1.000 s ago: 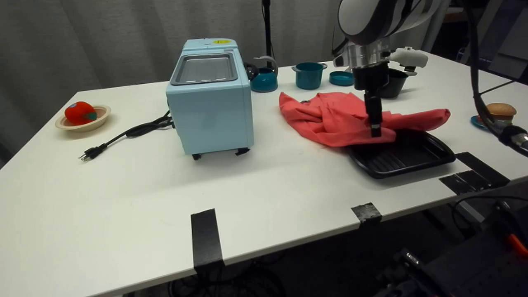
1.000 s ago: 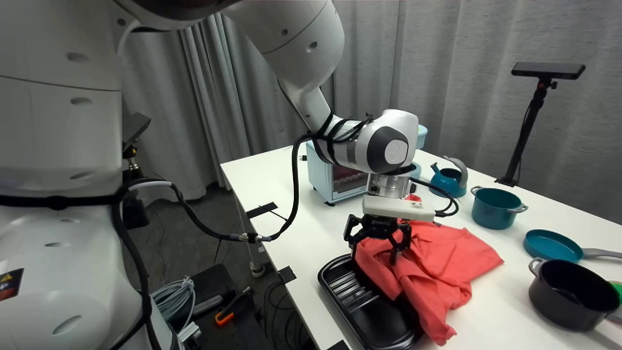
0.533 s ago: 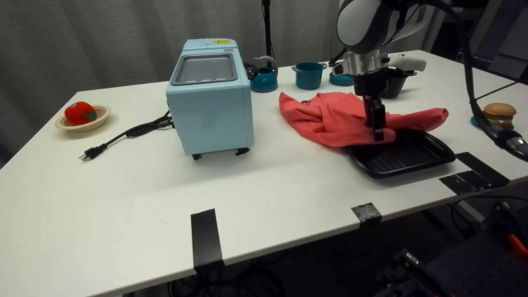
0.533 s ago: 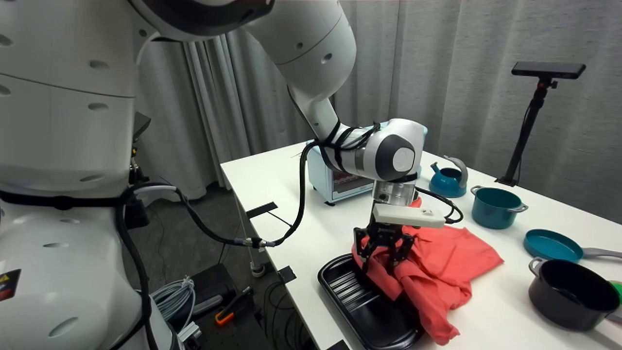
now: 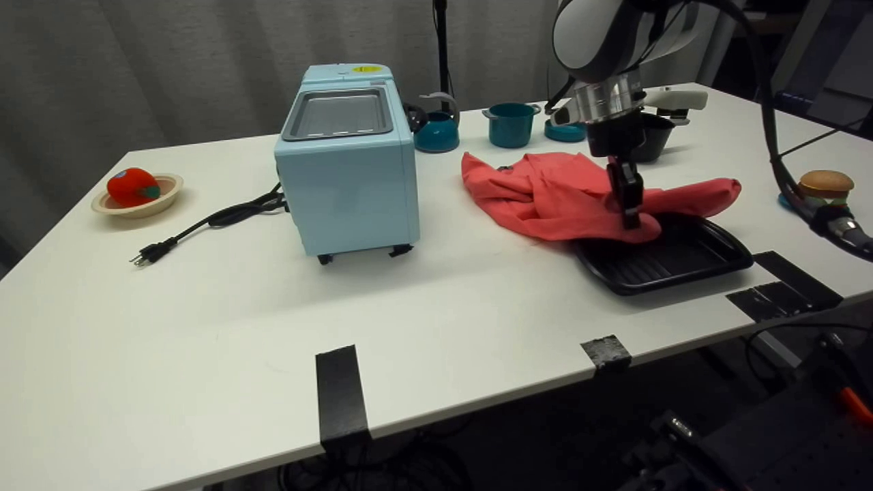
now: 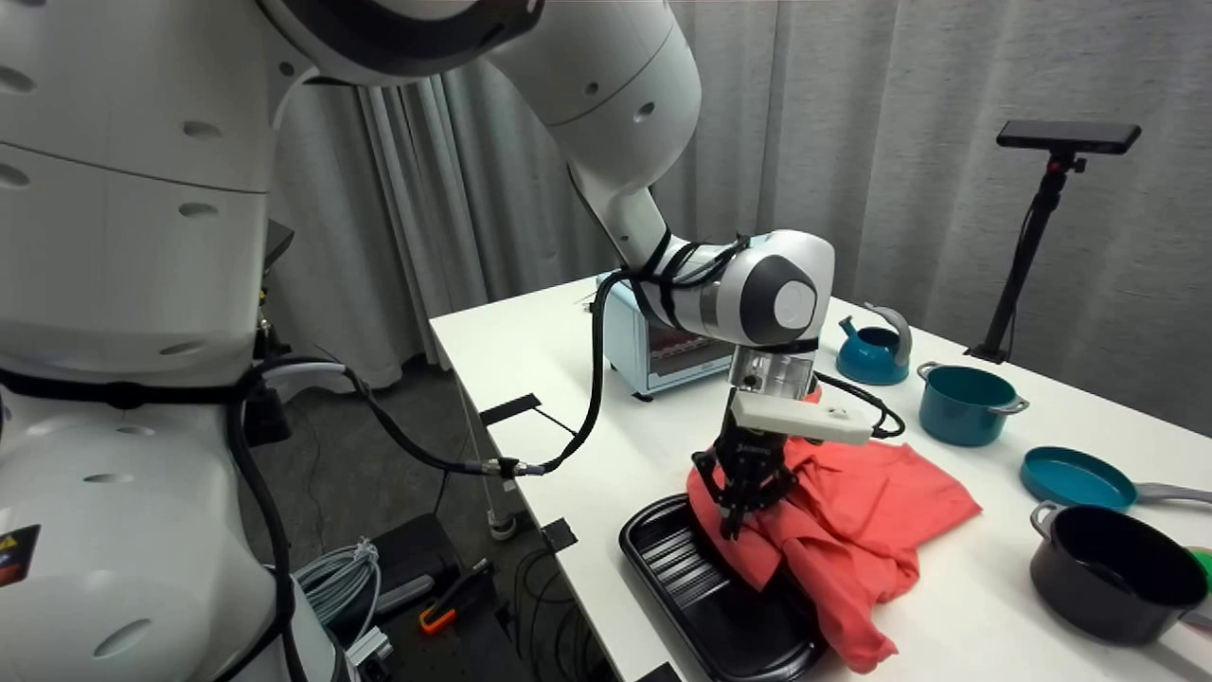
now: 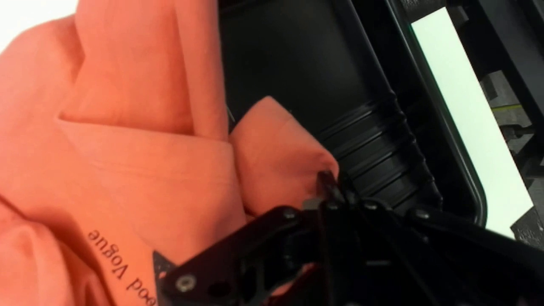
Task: Unfold the peach cloth on the table.
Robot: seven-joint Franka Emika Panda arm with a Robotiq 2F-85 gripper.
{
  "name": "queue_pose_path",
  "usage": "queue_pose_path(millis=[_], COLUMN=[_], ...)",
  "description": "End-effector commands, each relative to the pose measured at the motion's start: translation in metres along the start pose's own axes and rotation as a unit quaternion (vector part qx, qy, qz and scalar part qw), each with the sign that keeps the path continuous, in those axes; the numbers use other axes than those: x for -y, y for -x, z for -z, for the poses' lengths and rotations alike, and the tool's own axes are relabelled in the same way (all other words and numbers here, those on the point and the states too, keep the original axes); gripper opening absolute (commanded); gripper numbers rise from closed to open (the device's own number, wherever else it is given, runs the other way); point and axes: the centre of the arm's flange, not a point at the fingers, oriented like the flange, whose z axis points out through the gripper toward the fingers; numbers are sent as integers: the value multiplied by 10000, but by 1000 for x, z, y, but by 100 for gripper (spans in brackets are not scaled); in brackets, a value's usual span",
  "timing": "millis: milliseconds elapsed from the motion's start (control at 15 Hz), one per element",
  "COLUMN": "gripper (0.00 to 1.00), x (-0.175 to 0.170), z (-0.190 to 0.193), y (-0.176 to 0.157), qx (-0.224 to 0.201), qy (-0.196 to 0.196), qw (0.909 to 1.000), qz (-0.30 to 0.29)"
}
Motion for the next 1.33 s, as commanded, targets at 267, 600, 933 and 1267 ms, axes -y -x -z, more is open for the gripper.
queue_pose_path(millis=[267, 600, 933, 1267], gripper=[1, 1, 1, 36], x=[27, 63, 93, 103], z=[50, 97, 111, 109], y=[2, -16, -38, -52], qx=[-495, -1031, -1405, -1516], qy=[-315, -777, -1164, -988], qw=[9982, 9914, 9773, 9684], qz=[120, -208, -1078, -1719])
